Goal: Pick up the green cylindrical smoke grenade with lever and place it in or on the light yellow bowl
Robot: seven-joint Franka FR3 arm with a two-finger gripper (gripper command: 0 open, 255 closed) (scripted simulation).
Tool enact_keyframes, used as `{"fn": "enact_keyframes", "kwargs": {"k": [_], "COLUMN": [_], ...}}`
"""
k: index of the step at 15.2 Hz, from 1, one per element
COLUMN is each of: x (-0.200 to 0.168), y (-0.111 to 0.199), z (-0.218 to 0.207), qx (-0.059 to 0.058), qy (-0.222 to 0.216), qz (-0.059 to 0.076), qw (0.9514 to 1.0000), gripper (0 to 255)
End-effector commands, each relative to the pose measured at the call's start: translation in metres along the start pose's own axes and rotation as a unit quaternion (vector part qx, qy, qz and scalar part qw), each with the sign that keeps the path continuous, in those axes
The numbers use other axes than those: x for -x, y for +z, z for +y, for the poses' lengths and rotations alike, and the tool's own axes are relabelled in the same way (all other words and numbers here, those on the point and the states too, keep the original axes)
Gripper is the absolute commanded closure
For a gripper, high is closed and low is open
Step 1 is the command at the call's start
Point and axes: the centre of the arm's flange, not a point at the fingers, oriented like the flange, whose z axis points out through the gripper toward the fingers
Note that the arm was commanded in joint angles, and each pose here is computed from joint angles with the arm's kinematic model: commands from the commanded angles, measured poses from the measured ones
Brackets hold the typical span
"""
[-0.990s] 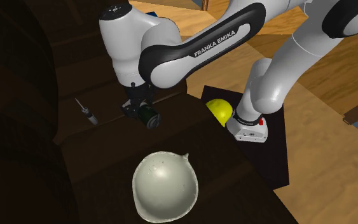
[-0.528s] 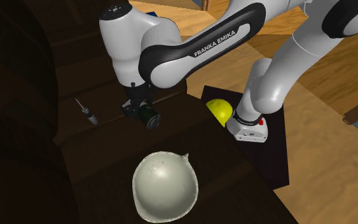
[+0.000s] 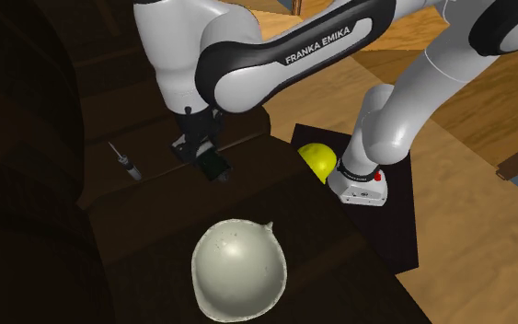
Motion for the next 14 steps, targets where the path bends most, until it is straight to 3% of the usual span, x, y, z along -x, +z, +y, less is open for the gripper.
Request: {"fn": "enact_keyframes", "kwargs": {"k": [1,14], "x": [0.000,0.001], "y": [-0.011,-0.080], "z": [0.000,-0.002], "qx": [0.000,0.000], "qy": [0.000,0.000], "qz": [0.000,0.000], "qw": [1.0000,1.0000], "gripper": [255,255]}}
